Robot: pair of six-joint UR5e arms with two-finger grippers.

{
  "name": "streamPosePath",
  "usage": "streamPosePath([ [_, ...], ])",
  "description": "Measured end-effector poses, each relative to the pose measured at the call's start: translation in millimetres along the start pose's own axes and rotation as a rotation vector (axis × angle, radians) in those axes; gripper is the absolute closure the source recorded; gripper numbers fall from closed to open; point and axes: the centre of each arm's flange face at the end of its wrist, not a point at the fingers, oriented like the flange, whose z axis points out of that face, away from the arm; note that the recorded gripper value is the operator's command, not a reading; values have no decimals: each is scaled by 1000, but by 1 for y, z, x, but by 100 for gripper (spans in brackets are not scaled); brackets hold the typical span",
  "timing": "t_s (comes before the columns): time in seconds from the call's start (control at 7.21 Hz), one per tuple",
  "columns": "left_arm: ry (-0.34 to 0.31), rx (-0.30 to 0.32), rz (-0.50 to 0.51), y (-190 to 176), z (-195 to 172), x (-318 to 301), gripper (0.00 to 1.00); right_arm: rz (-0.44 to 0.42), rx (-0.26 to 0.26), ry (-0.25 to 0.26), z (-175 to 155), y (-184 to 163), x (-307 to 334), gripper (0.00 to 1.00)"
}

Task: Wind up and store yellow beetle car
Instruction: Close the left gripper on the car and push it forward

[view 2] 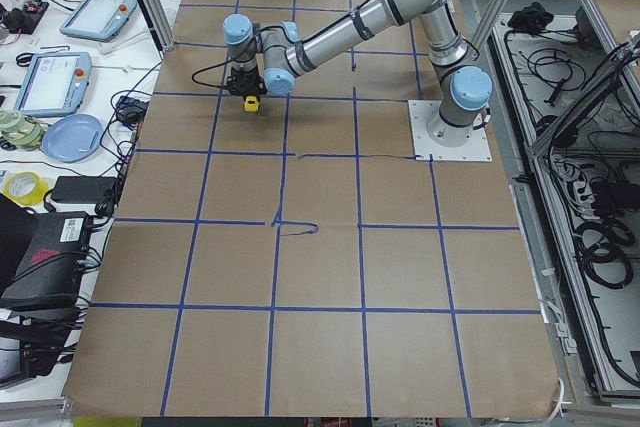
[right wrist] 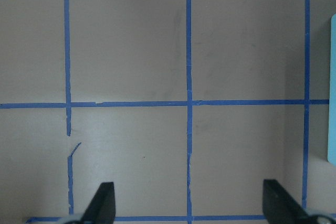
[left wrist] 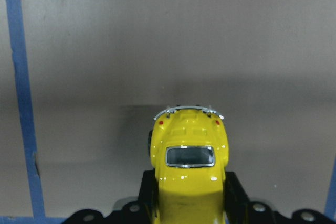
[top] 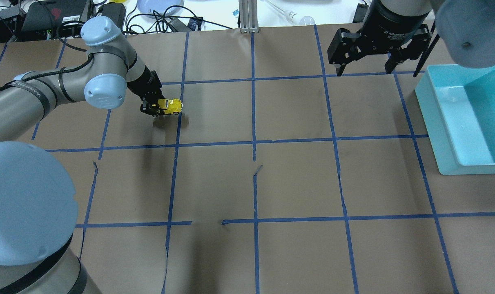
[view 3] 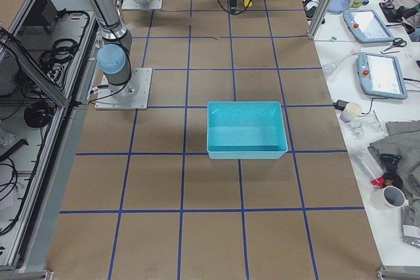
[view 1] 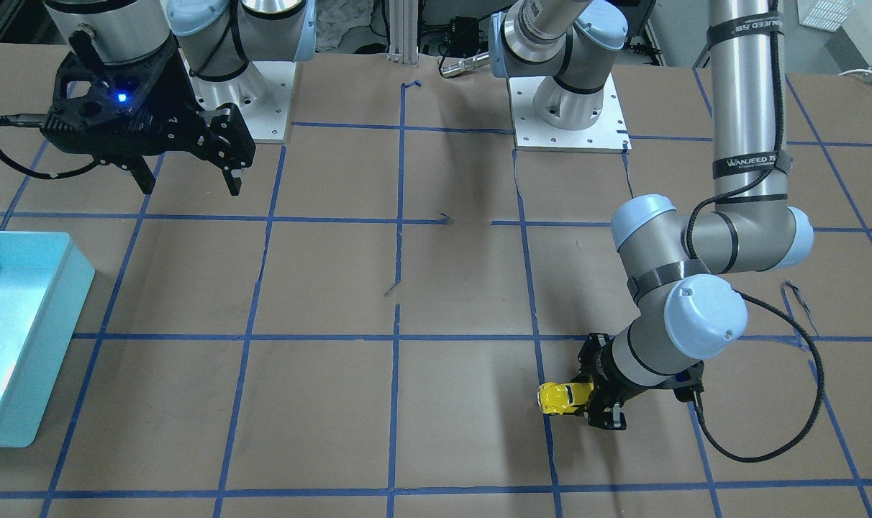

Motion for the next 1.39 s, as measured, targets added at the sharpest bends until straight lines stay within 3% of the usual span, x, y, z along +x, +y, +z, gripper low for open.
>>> streamPosePath([
  [0.28,-43,-17,28,17,10,-6,100,1,-1,1,1,-1,0,0],
  [0.69,-92,-91,13,26,14,-9,100,1,-2,0,1,-1,1,0],
  [1.39,-105,-97,-1,16,26,-2,100,2,-2,0,1,-1,1,0],
])
